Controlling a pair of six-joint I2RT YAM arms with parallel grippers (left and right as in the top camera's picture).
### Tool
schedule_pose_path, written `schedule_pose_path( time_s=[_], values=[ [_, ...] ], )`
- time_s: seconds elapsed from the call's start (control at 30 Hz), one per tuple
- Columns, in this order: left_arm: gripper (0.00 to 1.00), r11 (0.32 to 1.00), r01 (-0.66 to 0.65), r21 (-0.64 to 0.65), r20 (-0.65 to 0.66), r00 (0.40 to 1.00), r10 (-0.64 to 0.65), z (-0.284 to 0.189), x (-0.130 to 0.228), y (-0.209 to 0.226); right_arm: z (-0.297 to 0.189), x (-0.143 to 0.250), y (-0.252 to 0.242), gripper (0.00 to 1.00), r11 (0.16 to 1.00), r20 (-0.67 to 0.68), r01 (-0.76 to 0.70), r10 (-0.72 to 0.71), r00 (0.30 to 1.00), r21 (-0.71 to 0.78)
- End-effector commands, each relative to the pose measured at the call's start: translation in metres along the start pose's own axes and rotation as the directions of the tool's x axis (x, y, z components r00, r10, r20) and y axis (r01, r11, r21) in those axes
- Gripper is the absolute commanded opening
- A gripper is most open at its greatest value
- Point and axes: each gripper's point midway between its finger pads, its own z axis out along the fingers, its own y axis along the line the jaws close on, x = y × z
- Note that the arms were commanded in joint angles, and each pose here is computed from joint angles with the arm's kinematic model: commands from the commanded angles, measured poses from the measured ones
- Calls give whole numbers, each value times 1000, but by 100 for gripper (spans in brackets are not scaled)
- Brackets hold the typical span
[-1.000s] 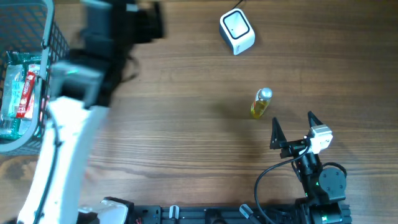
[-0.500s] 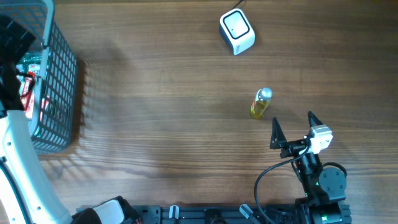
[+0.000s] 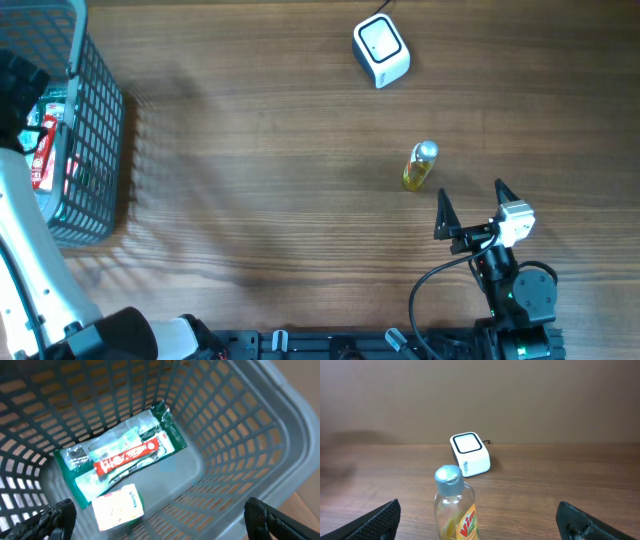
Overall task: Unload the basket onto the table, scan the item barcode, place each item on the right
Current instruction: 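Move left gripper back over the basket, then grasp the Kleenex tissue pack in the basket with left gripper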
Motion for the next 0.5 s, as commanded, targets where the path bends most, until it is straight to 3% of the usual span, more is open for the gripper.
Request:
schedule_pose_path(
  time_s=[0.0,0.13,0.47],
  values=[
    [100,999,-44,-26,-36,998,43,10,4,4,0,-2,-2,100,1000,8,7,-7,1000,10],
    [100,985,-164,-46,-88,983,159,29,12,8,0,-2,-2,100,1000,8,8,-8,1000,10],
    [100,994,-93,-60,-258,963,74,76,32,40,0,-2,-2,100,1000,8,8,-8,1000,10]
  ],
)
